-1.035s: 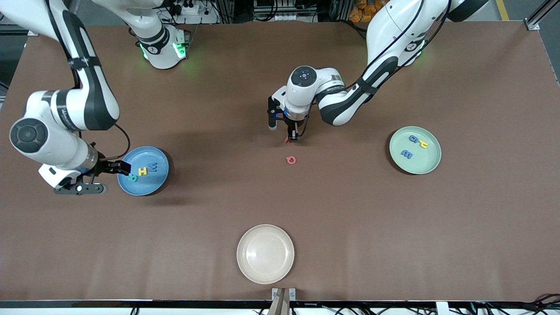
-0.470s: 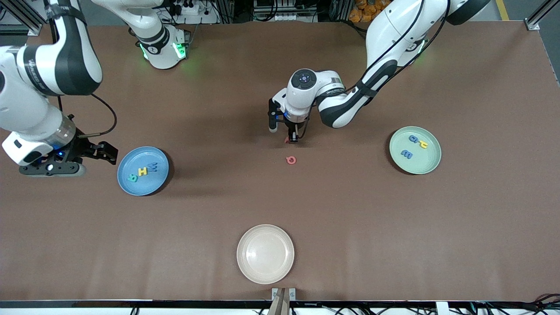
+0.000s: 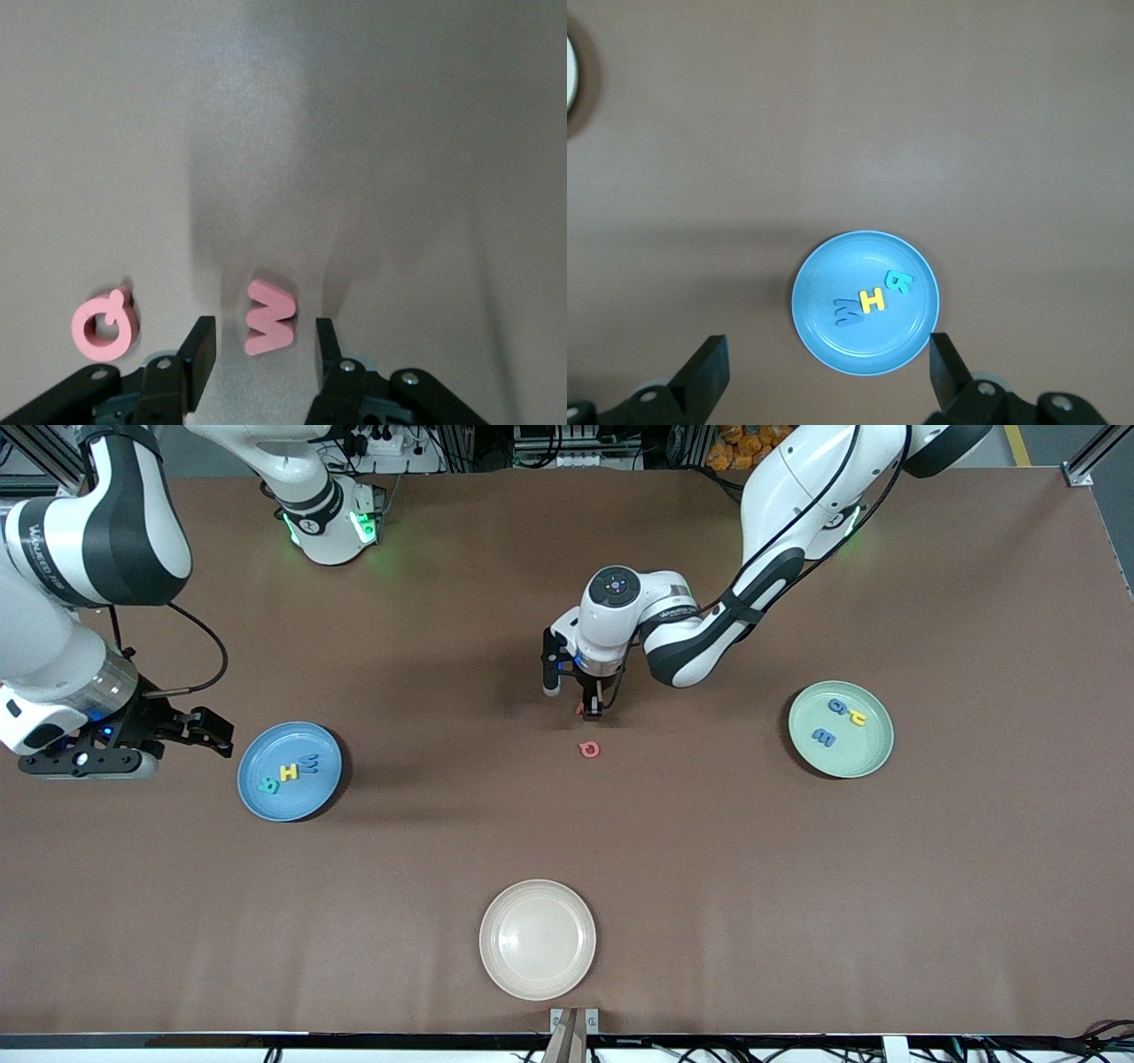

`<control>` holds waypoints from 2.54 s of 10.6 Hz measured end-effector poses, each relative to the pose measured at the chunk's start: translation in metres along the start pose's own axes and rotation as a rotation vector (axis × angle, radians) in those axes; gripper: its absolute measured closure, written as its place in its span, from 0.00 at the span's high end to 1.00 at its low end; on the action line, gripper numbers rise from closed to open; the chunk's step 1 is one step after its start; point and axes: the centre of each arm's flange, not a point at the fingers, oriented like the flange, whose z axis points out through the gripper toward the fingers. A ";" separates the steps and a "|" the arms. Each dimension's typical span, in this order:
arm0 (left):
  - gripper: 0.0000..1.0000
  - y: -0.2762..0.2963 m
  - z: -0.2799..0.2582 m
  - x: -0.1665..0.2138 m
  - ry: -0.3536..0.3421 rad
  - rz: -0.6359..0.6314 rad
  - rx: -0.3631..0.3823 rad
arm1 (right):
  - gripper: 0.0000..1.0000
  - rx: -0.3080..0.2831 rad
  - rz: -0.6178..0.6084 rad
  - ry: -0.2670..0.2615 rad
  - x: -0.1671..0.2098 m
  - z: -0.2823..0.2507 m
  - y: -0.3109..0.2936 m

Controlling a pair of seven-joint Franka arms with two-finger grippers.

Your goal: Sort uppercase to blue plate, lowercase to green plate

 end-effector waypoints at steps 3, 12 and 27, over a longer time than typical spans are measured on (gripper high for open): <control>0.53 0.002 0.008 -0.001 -0.012 0.005 -0.003 | 1.00 0.005 -0.025 0.024 0.004 -0.014 -0.016; 0.50 0.002 0.015 0.004 -0.013 0.008 -0.005 | 1.00 0.053 -0.011 0.025 0.006 -0.030 -0.021; 0.27 -0.050 0.007 -0.034 -0.080 -0.099 0.031 | 1.00 0.100 0.181 -0.010 -0.005 -0.021 -0.172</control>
